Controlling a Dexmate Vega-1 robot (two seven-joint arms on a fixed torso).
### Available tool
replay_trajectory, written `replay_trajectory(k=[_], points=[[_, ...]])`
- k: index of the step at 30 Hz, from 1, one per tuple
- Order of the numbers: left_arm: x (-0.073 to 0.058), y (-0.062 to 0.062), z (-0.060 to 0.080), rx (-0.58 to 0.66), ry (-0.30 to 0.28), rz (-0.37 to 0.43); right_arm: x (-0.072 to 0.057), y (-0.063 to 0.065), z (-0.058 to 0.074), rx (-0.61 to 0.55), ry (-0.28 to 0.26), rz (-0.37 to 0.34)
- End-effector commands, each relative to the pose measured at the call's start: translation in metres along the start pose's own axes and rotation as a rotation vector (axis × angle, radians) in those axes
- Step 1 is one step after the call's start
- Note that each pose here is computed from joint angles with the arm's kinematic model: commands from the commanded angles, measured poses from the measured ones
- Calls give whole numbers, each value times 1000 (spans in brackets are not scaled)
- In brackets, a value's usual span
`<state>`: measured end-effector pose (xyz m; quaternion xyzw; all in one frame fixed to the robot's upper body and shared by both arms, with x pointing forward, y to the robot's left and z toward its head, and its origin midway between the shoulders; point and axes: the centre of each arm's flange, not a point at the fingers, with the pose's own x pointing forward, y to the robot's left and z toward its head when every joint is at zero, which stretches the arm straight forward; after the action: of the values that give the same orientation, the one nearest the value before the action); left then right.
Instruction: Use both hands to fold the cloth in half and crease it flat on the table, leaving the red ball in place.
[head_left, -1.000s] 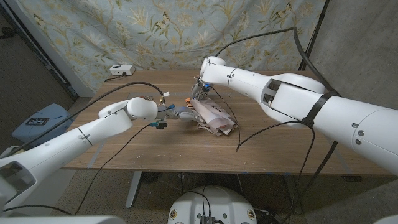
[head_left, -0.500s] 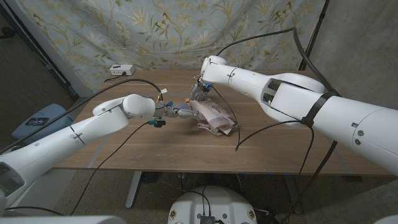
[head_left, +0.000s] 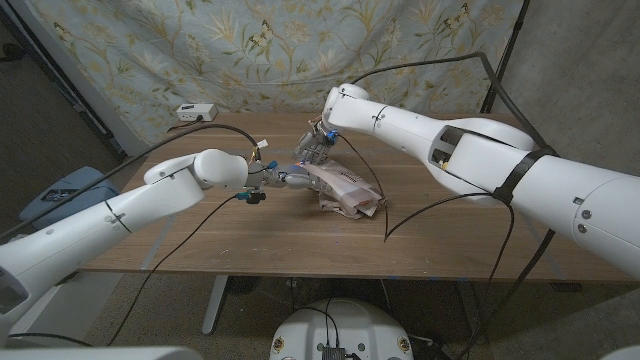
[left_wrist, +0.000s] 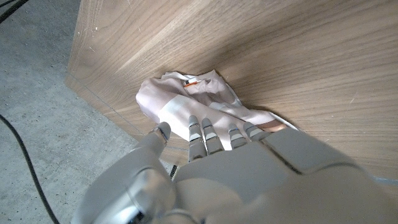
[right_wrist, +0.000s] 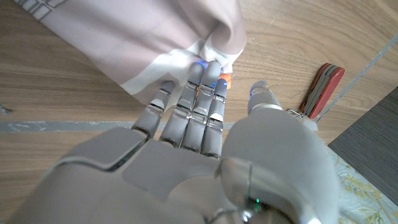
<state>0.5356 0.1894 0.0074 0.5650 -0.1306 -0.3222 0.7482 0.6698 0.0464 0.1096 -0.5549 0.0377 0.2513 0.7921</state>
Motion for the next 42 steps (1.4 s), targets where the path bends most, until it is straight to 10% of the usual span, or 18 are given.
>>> replay_trajectory(k=[1, 28, 42], points=[[-3, 0, 8, 13, -18, -8, -23, 4, 15, -14, -66, 13], [-36, 5, 42, 23, -85, 25, -45, 0, 6, 5, -75, -35], [-23, 15, 51, 61, -125, 45, -54, -7, -4, 21, -72, -69]])
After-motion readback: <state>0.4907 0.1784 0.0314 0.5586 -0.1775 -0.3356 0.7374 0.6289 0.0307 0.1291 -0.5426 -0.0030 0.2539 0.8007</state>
